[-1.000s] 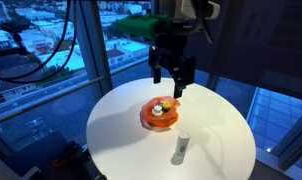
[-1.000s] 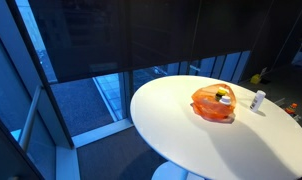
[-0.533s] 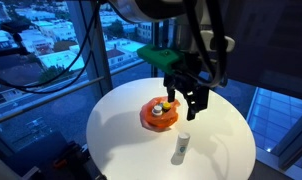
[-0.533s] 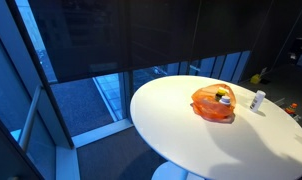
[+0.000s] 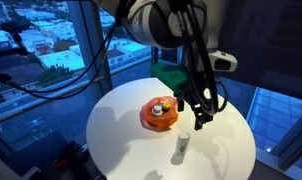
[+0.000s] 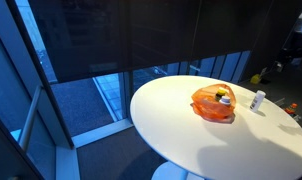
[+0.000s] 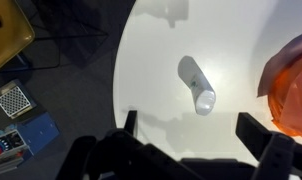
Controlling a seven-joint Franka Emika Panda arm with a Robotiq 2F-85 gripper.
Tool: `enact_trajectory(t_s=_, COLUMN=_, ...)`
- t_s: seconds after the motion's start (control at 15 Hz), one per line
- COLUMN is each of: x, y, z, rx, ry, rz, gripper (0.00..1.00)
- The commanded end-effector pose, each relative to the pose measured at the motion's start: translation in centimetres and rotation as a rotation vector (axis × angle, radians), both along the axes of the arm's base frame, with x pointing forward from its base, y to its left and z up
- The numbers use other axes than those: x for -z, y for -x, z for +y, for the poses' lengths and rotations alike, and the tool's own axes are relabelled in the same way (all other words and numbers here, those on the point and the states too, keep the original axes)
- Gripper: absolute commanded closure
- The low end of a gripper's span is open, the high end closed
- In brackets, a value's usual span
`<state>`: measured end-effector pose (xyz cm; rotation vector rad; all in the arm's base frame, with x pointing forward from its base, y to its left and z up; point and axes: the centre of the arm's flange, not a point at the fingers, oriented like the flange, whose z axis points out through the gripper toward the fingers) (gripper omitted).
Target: Put the white bottle in the orange plastic bag
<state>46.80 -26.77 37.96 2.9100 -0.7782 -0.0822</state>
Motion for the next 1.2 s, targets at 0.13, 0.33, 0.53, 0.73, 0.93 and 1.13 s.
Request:
enact_trajectory(t_s=0.13, x=0.8, y=-0.5, z=-0.3, rx=0.025, ry=0.004, rz=0.010, gripper=0.00)
enact_trajectory(t_s=0.33, x=0.6, y=-0.7, z=-0.4, rx=0.031, ry=0.007, rz=0.005, gripper=0.00)
enact_trajectory(t_s=0.53, x=0.9, y=-1.2, z=-0.5, rx=0.058, ry=0.016, rz=0.009, gripper=0.00)
enact_trajectory(t_s=0.73, x=2.3, y=-2.2, z=-0.3, rx=0.065, ry=-0.002, rz=0.008, gripper=0.00)
enact_trajectory(t_s=0.93, x=3.7, y=-3.0, z=-0.1, rx=0.071, ry=-0.017, rz=-0.013, gripper=0.00)
enact_trajectory(t_s=1.13, x=5.2, y=-4.0, z=-0.1, rx=0.074, ry=-0.030, rz=-0.044, gripper=0.00)
